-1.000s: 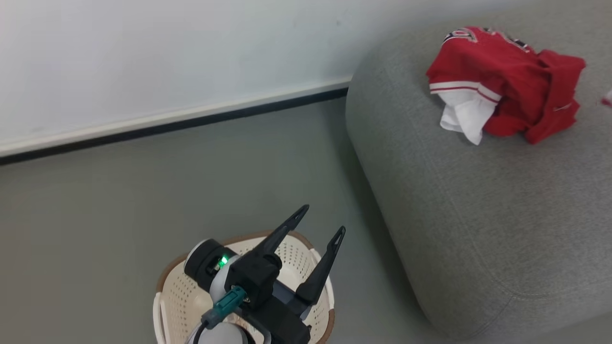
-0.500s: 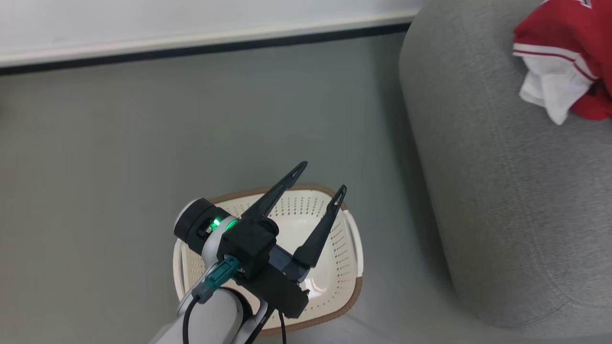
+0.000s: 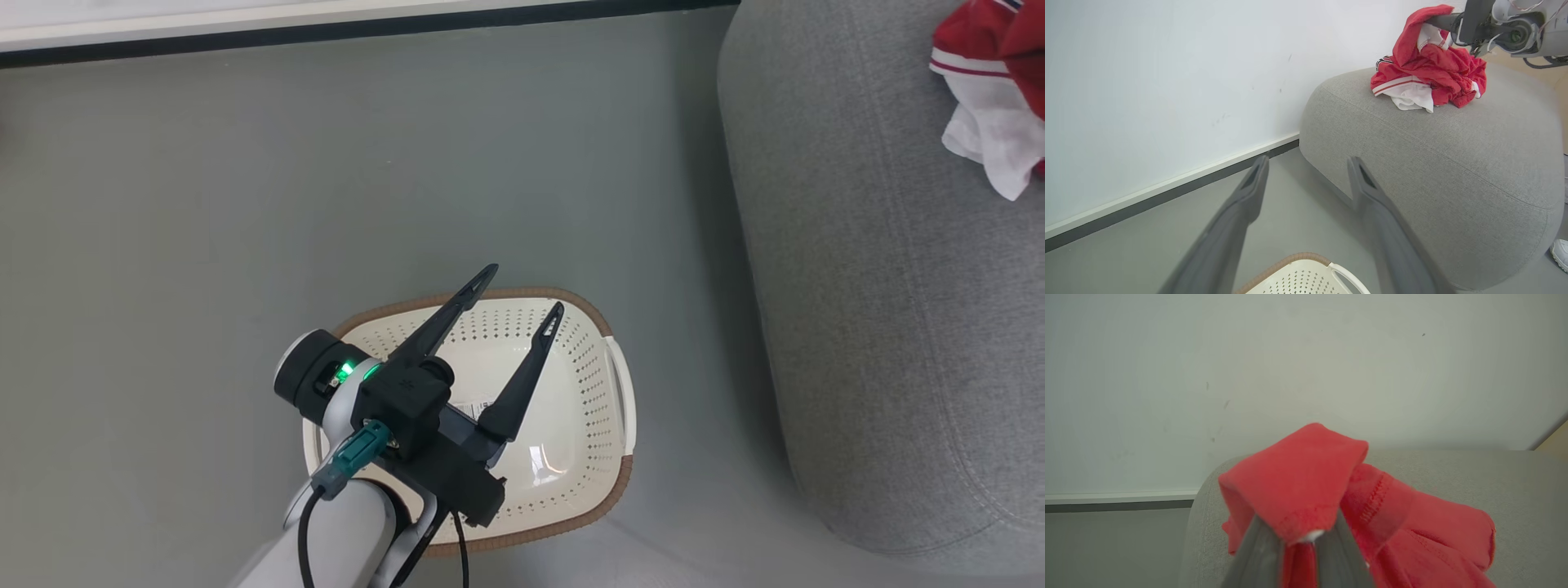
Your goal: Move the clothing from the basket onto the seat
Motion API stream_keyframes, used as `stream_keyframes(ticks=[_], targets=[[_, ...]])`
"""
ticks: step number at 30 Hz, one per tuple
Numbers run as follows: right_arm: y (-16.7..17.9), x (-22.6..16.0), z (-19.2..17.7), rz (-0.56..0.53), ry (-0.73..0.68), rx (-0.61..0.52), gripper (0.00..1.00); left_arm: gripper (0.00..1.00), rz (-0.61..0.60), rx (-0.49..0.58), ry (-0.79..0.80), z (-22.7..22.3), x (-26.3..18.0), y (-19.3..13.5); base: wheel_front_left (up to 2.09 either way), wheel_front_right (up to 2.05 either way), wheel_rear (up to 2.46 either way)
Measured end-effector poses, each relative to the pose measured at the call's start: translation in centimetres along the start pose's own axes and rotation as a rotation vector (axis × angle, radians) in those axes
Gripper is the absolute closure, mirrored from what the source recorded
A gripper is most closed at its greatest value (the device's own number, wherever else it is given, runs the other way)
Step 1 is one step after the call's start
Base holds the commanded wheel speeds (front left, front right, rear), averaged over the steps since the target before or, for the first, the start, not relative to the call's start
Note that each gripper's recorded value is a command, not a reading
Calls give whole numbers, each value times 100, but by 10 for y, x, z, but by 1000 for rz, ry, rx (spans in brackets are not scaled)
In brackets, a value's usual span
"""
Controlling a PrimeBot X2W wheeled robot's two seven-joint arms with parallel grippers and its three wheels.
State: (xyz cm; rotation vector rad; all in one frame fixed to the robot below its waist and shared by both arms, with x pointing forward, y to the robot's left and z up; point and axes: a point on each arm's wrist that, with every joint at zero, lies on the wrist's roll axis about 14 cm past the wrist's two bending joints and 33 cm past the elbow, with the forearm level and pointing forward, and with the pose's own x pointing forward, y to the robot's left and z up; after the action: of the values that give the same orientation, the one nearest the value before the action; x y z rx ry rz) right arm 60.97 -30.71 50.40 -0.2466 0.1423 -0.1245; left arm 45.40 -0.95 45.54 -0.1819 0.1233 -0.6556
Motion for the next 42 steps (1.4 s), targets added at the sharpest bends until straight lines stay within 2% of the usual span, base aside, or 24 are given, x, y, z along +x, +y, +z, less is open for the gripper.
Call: stream_keyframes(ticks=[1, 2, 3, 17, 25, 33, 42], targets=[[0, -1, -1, 6, 2, -5, 64, 0, -2, 1, 1, 0, 0, 0, 0, 0, 0], [-1, -3, -3, 9, 7, -8, 24, 0, -5, 2, 2, 0, 1, -1, 0, 0, 0], [-2, -5, -4, 8, 14, -10, 0, 0, -6, 4, 3, -1, 1, -1, 0, 0, 0], [20, -44, -29, 105, 58, 24, 0, 0, -12, 2, -11, 4, 3, -7, 0, 0, 0], [27, -73, -13, 147, 13, 25, 0, 0, 3, -13, -37, 12, -9, -17, 0, 0, 0], [47, -109, 19, 205, -95, 87, 0, 0, 123, -34, -75, 26, -38, -6, 0, 0, 0], [85, -156, 24, 282, -144, 207, 0, 0, 284, -5, -83, 27, -91, 19, 0, 0, 0]])
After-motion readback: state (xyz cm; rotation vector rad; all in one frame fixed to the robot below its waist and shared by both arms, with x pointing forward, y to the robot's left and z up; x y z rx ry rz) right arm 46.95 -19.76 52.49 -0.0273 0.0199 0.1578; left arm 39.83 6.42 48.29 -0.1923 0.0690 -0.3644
